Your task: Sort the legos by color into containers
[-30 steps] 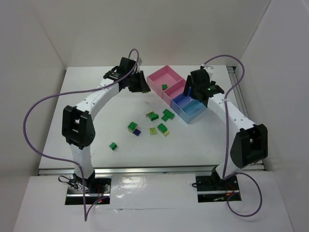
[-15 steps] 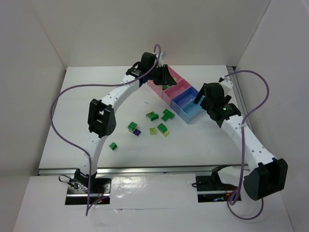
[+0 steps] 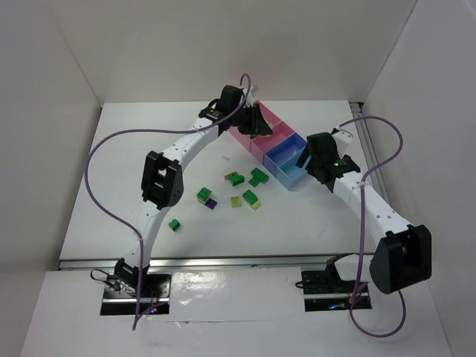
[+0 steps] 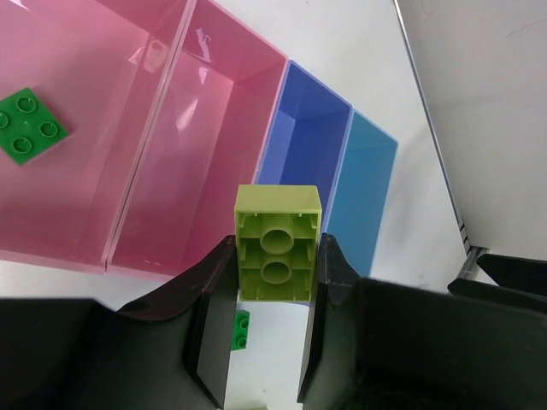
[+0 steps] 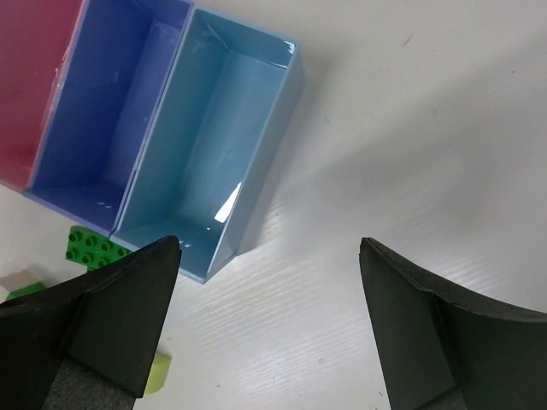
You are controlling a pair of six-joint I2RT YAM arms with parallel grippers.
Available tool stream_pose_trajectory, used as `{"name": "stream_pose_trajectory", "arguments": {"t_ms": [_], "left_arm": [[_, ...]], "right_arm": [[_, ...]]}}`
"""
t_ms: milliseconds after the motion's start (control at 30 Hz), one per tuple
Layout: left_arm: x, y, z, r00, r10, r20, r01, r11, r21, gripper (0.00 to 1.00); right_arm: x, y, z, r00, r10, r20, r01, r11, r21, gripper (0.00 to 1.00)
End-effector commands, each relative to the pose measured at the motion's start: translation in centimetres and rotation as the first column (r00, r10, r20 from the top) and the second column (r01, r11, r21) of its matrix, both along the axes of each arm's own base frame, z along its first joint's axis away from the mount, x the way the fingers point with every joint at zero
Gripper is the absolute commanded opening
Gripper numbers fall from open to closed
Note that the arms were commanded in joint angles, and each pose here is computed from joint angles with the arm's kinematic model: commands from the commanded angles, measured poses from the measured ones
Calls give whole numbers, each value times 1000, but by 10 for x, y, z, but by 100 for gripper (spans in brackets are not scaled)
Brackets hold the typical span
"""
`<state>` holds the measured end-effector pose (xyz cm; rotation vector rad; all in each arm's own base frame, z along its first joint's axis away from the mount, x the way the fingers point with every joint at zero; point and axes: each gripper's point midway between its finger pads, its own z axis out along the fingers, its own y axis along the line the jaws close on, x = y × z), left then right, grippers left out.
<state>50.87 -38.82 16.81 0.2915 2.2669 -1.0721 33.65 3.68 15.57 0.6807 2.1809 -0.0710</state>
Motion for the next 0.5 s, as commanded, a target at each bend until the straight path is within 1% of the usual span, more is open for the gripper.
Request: {"name": "stream_pose_trajectory", "arguments": {"t_ms": [0,33,100,167,233,267,333,400,467], "left_arm": [[6,-9,3,998,-32,49,33,999,-19,19],[6,-10,-4,999,-33,40,33,999,-14,19],[5,-10,-3,998,-40,37,41,999,-18,19],[4,-12,-16,999,-49,16,50,999,-14,20],[1,-17,-12,998,-54,17,55,998,-22,24],[2,-18,-19,999,-54,6,54,998,-17,31],[3,-20,-20,998,-62,12,62,998,-25,42],[2,-21,-15,998,-65,10,65,997,-38,56],[4,-22,-14,998,-65,18,65,997,-42,63]], "right_arm": [[12,-1,12,999,-15,46,15,1000,10,93],[14,-4,14,998,-24,54,24,1000,12,93],[14,-4,14,998,-25,54,24,1000,12,93],[14,-4,17,998,-25,65,24,1000,15,93],[12,-4,19,997,-31,67,29,999,22,93],[12,-8,19,997,-40,67,38,999,22,93],[12,-8,22,996,-40,76,38,999,25,93],[10,-10,20,997,-46,67,45,999,16,93],[8,-10,19,997,-46,59,45,999,13,93]]}}
